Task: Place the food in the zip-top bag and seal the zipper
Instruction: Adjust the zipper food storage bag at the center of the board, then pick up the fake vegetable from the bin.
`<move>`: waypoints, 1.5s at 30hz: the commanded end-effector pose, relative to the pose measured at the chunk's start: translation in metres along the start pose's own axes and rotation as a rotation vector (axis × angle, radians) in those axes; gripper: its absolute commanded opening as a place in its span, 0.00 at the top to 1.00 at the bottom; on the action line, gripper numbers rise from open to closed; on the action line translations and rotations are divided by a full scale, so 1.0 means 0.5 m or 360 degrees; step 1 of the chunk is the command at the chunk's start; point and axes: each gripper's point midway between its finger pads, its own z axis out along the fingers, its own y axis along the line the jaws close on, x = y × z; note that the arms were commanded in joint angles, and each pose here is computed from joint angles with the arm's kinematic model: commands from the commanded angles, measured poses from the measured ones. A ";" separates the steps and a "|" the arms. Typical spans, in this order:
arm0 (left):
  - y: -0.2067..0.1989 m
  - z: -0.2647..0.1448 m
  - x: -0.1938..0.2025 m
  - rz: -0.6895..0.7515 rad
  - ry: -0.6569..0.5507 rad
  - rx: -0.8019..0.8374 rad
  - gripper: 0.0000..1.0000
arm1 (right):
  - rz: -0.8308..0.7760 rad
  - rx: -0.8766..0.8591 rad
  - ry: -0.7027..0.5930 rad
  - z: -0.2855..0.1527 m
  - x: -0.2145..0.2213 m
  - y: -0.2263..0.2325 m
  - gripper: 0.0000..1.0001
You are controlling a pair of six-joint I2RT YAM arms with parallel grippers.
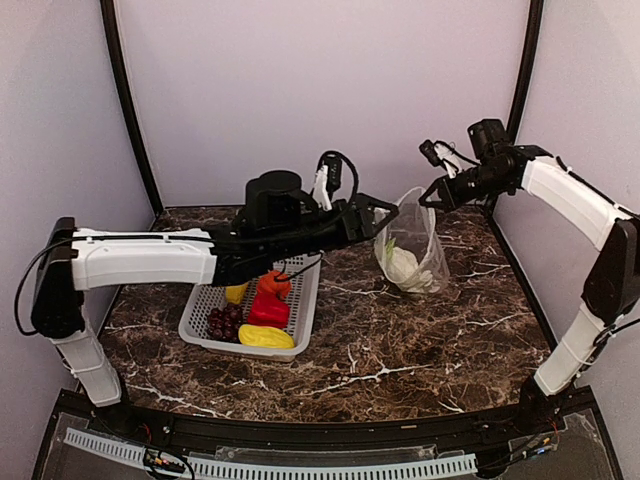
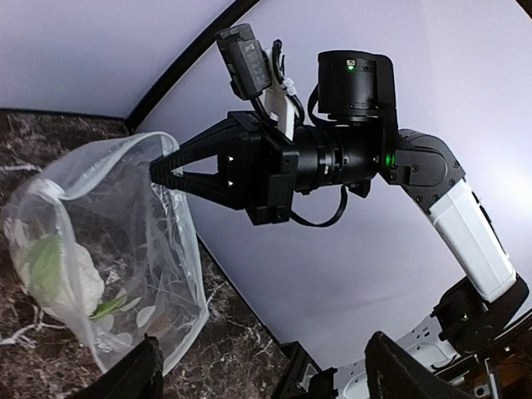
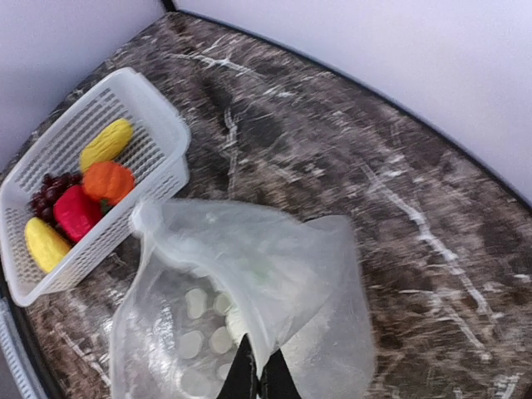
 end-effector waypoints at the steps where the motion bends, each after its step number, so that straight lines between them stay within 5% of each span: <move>1: 0.019 -0.133 -0.041 0.0392 0.0018 -0.0299 0.18 | -0.0128 0.0680 -0.0100 -0.087 -0.099 -0.132 1.00; 10: 0.212 -0.343 -0.061 0.0412 -0.0077 -0.0915 0.01 | -0.0136 0.0425 -0.0149 -0.055 -0.065 -0.076 1.00; 17: 0.293 -0.418 -0.013 0.0627 0.0289 -0.1242 0.13 | -0.0136 -0.0012 -0.0070 0.004 0.033 0.013 1.00; 26: 0.365 -0.496 0.033 0.0682 0.0665 -0.1648 0.06 | -0.0160 -0.0340 -0.0105 0.028 0.101 0.088 1.00; 37: 0.431 -0.441 0.077 0.0504 0.0843 -0.1599 0.07 | -0.0170 -0.0380 -0.0093 0.040 0.129 0.093 1.00; 45: 0.451 -0.343 0.048 0.0812 0.1027 -0.1498 0.01 | -0.0189 -0.0400 -0.0123 0.029 0.127 0.105 1.00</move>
